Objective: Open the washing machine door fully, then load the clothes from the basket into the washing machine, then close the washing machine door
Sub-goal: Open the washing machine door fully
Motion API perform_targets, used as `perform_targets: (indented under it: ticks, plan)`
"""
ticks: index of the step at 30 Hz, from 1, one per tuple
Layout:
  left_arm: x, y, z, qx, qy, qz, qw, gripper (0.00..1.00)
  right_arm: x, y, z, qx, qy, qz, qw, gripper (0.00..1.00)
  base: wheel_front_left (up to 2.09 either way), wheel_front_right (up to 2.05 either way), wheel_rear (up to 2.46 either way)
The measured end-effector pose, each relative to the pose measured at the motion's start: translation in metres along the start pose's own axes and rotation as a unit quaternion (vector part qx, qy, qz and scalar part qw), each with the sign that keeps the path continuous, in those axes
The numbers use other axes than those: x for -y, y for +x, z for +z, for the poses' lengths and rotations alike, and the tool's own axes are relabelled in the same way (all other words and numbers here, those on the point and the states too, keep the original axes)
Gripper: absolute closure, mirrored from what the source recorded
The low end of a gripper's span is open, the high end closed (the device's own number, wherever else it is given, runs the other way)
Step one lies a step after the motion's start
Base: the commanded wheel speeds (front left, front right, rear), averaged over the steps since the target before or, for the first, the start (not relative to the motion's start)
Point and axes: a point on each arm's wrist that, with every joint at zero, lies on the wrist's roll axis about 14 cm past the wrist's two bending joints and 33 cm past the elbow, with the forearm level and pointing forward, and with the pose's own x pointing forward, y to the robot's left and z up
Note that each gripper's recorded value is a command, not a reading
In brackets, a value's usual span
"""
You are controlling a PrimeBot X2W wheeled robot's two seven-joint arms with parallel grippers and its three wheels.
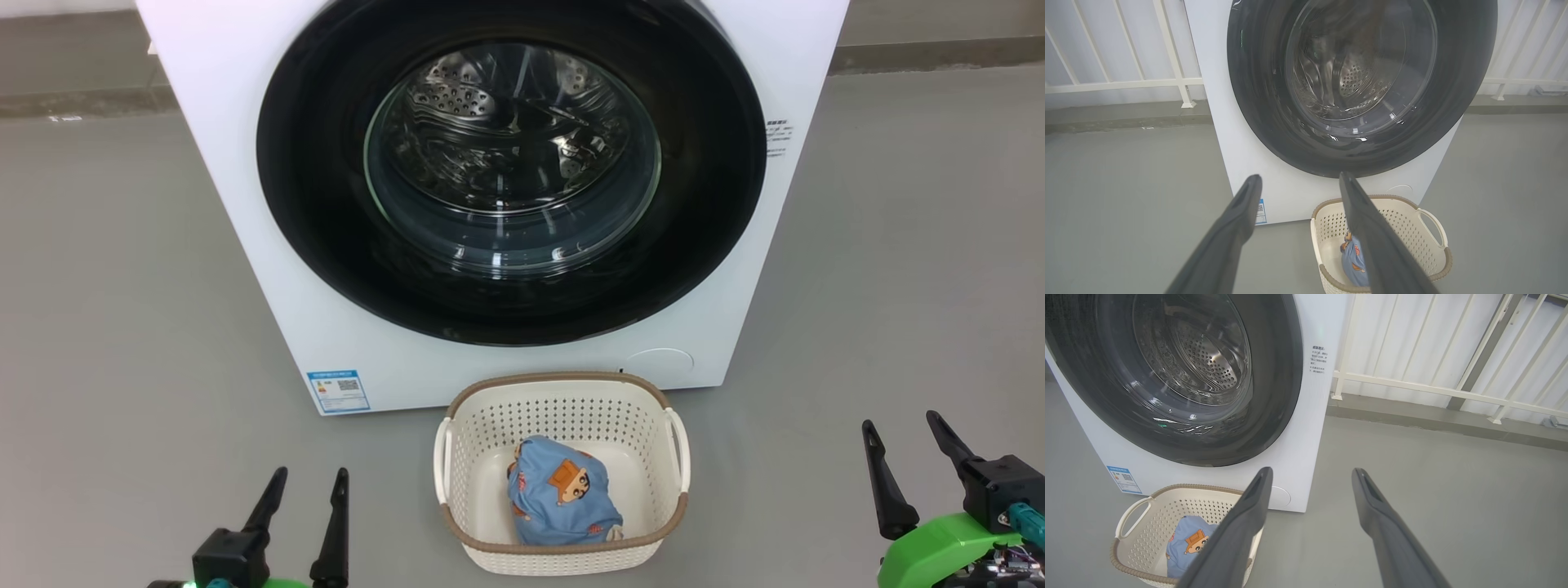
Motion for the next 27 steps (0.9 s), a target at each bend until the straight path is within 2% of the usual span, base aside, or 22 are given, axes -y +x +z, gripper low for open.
perform_targets:
  ticks: [6,20,27]
  plan:
    - [0.0002,0.0002,0.0002,0.000,0.000,0.000,1.000,0.00,0.0004,-0.0003,-0.0009,-0.001,0.000,-0.001,1.000,0.00,0.85,0.85,-1.70]
    - [0.0057,0.0025,0.0070,0.011,-0.001,-0.009,1.000,0.00,0.0029,-0.0014,-0.0023,-0.003,0.001,-0.004,1.000,0.00,1.17,1.19,-2.36]
    - [0.0098,0.0024,0.0089,0.015,0.003,-0.017,1.000,0.00,0.0048,-0.0018,-0.0006,0.000,0.001,-0.007,1.000,0.00,0.66,0.66,-1.31]
